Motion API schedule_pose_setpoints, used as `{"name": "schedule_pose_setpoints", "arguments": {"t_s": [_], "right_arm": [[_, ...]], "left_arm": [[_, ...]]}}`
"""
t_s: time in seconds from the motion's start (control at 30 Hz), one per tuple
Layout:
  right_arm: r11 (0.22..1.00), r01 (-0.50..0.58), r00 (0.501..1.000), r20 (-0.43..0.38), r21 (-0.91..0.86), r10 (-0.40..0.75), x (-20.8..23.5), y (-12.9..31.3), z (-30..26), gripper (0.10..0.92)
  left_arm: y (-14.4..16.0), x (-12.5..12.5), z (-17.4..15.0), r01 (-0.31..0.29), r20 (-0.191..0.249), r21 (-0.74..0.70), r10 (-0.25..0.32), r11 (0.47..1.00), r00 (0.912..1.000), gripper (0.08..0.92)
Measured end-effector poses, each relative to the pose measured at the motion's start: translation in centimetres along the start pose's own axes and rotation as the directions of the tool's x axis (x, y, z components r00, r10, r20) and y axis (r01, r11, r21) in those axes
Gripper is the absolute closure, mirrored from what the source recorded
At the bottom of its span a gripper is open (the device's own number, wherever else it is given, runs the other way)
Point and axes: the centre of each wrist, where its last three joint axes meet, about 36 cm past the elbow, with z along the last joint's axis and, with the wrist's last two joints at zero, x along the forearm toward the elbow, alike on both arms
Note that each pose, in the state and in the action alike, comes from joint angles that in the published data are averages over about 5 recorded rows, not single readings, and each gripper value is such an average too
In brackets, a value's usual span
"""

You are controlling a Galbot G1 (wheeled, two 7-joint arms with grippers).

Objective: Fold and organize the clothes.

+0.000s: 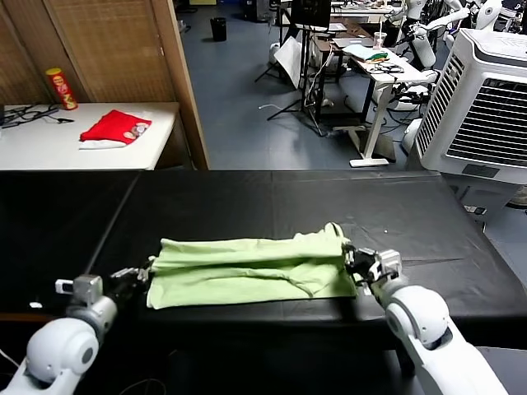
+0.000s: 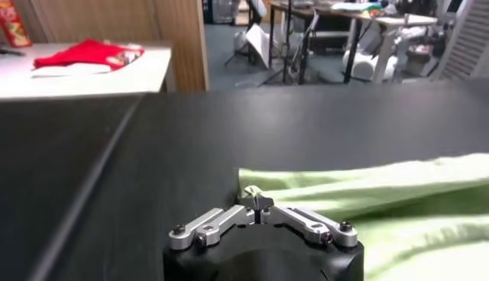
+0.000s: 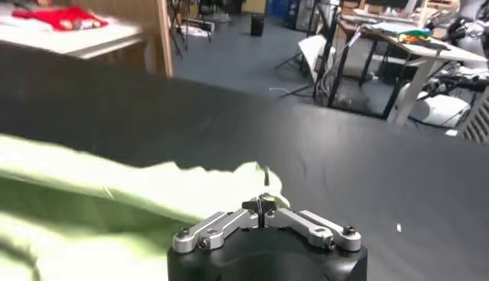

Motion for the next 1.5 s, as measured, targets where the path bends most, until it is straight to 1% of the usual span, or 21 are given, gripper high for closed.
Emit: {"name": "schedule_pose_setpoints", "arguments": {"t_s": [0.07, 0.1, 0.13, 0.2, 0.23, 0.33, 0.37, 0.43, 0.5, 0.53, 0.6, 0.7, 0.8, 0.9, 1.0, 1.13, 1.33, 1.37, 1.43, 1.5], "right_arm": [[1.000, 0.004, 1.000, -0.001, 0.000, -0.004, 0.3, 0.0, 0.1, 0.772], [1.000, 0.006, 1.000, 0.000, 0.000, -0.006, 0.5, 0.0, 0.1, 0.722], [1.000, 0.007, 1.000, 0.001, 0.001, -0.007, 0.7, -0.1, 0.1, 0.655], [1.000, 0.010, 1.000, 0.006, 0.002, -0.010, 1.3, -0.2, 0.0, 0.555], [1.000, 0.011, 1.000, 0.012, 0.003, -0.011, 1.6, -0.2, -0.1, 0.488], [1.000, 0.011, 0.999, 0.040, -0.006, -0.011, 2.2, -0.3, -0.7, 0.333], [1.000, 0.008, 0.999, 0.054, -0.011, -0.008, 2.3, -0.3, -0.9, 0.294], [1.000, -0.005, 0.996, 0.086, -0.024, 0.007, 2.0, -0.3, -1.2, 0.244], [0.999, -0.024, 0.993, 0.117, -0.040, 0.028, 1.3, -0.1, -1.7, 0.230], [0.998, -0.032, 0.991, 0.130, -0.049, 0.038, 0.8, -0.1, -2.0, 0.227], [0.997, -0.047, 0.987, 0.149, -0.061, 0.056, -0.5, 0.0, -2.6, 0.225], [0.996, -0.064, 0.984, 0.160, -0.066, 0.074, -2.9, 0.1, -3.6, 0.224], [0.995, -0.069, 0.985, 0.153, -0.068, 0.079, -5.4, 0.1, -4.2, 0.224], [0.995, -0.068, 0.988, 0.135, -0.073, 0.078, -7.4, 0.2, -4.4, 0.224], [0.994, -0.069, 0.991, 0.112, -0.080, 0.078, -8.7, 0.3, -4.1, 0.224], [0.994, -0.068, 0.994, 0.085, -0.089, 0.075, -9.8, 0.6, -3.4, 0.224], [0.994, -0.059, 0.995, 0.069, -0.096, 0.066, -10.5, 1.3, -2.9, 0.229], [0.994, -0.059, 0.996, 0.066, -0.097, 0.066, -10.6, 1.4, -2.8, 0.241], [0.993, -0.060, 0.996, 0.061, -0.098, 0.066, -10.7, 1.5, -2.6, 0.295], [0.993, -0.061, 0.996, 0.057, -0.099, 0.066, -10.8, 1.6, -2.3, 0.385]], "left_arm": [[-0.2, 0.2, 0.3, 0.002, -0.012, -0.003, -0.002, 1.000, 0.9999, 0.852], [-0.2, 0.3, 0.4, 0.003, -0.015, -0.005, -0.003, 1.000, 0.9999, 0.820], [-0.3, 0.4, 0.5, 0.004, -0.017, -0.006, -0.004, 1.000, 0.9998, 0.788], [-0.4, 0.7, 0.6, 0.004, -0.020, -0.006, -0.004, 1.000, 0.9998, 0.678], [-0.5, 0.9, 0.6, 0.003, -0.021, -0.005, -0.003, 1.000, 0.9998, 0.628], [-0.5, 1.4, 0.5, -0.001, -0.023, 0.001, 0.001, 1.000, 0.9997, 0.460], [-0.6, 1.6, 0.5, -0.004, -0.022, 0.007, 0.004, 1.000, 0.9998, 0.410], [-0.5, 1.9, 0.2, -0.011, -0.014, 0.027, 0.011, 1.000, 0.9998, 0.303], [-0.4, 1.9, -0.2, -0.012, -0.003, 0.057, 0.012, 0.998, 0.9999, 0.236], [-0.3, 1.8, -0.4, -0.008, 0.003, 0.076, 0.008, 0.997, 1.0000, 0.218], [-0.2, 1.3, -0.8, 0.001, 0.018, 0.111, -0.003, 0.994, 0.9998, 0.205], [0.0, -0.1, -1.5, 0.013, 0.043, 0.153, -0.020, 0.988, 0.9989, 0.202], [0.1, -1.9, -2.1, 0.013, 0.066, 0.183, -0.025, 0.983, 0.9975, 0.201], [0.4, -3.7, -2.7, 0.008, 0.078, 0.208, -0.025, 0.978, 0.9967, 0.201], [0.8, -5.3, -3.0, 0.002, 0.079, 0.229, -0.021, 0.974, 0.9967, 0.201], [1.2, -6.9, -3.1, -0.002, 0.069, 0.246, -0.015, 0.969, 0.9975, 0.201], [1.9, -8.2, -2.3, 0.000, 0.040, 0.260, -0.011, 0.966, 0.9991, 0.201], [1.9, -8.3, -2.2, 0.000, 0.037, 0.262, -0.010, 0.965, 0.9993, 0.202], [1.9, -8.5, -2.0, -0.005, 0.034, 0.265, -0.004, 0.964, 0.9994, 0.210], [1.9, -8.6, -1.8, -0.013, 0.035, 0.269, 0.004, 0.963, 0.9994, 0.233]]}}
